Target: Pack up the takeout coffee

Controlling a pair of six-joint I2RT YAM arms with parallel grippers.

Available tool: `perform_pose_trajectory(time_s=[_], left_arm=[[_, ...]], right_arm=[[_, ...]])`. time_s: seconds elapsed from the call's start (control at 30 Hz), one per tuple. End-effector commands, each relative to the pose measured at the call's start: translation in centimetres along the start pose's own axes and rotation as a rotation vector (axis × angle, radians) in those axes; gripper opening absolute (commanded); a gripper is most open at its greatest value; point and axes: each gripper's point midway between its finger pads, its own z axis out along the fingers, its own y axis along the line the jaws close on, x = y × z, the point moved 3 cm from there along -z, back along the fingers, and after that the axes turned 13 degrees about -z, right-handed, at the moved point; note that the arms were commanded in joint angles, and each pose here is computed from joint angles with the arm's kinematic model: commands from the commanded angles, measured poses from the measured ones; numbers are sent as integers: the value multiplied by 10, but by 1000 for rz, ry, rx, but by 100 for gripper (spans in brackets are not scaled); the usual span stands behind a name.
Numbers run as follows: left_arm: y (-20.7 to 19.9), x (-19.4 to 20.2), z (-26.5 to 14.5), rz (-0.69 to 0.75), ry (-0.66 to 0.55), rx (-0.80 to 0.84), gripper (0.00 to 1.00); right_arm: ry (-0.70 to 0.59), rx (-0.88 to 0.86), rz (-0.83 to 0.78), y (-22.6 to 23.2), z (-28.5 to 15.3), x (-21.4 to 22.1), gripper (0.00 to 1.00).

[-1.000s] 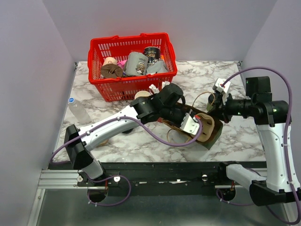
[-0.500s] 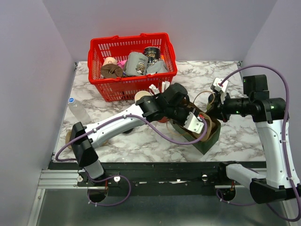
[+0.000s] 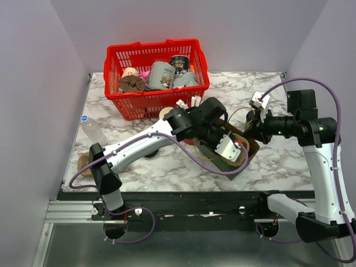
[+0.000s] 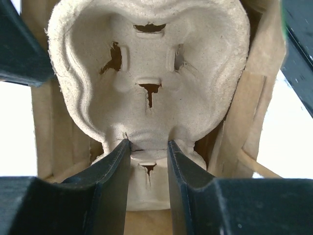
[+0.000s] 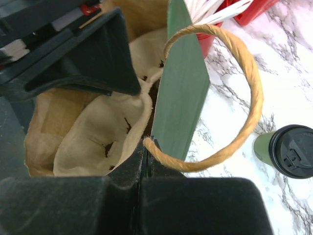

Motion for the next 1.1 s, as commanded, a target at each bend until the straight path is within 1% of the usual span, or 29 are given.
perform_pose_trajectory(time_s=[0.0, 0.03, 0.13, 0.23, 0.43, 0.6, 0.63, 0.8, 0.83, 0.87, 1.07], left_arm=[[-6, 0, -8, 57, 71, 88, 0], [-14, 10, -2, 55, 114, 154, 0], [-12, 10, 2, 59, 135, 179, 0], [-9, 8, 8, 74, 148, 158, 0], [-8, 12, 12, 70, 190, 156, 0], [-5, 15, 23, 53, 193, 114, 0], [0, 12, 25, 65, 181, 78, 0], [4, 17, 40, 56, 228, 19, 0], [4, 23, 44, 57, 269, 17, 0], [3, 23, 45, 57, 280, 19, 0], [9, 30, 54, 57, 315, -9, 0]], right_arm=[[7, 80, -10, -13, -2, -5, 1], [10, 93, -17, -15, -3, -5, 1], [-2, 74, -42, -13, -3, -8, 1], [3, 35, -53, -6, -2, -7, 1], [33, 15, -56, 5, 2, 5, 1], [-2, -28, -25, 12, 7, 2, 1], [-16, -48, -22, 15, 7, 1, 1], [-13, -79, 13, 19, 10, 3, 1], [-12, -80, 29, 19, 10, 3, 1], [-12, -85, 33, 19, 11, 3, 1], [-30, -108, 49, 20, 12, -2, 1]])
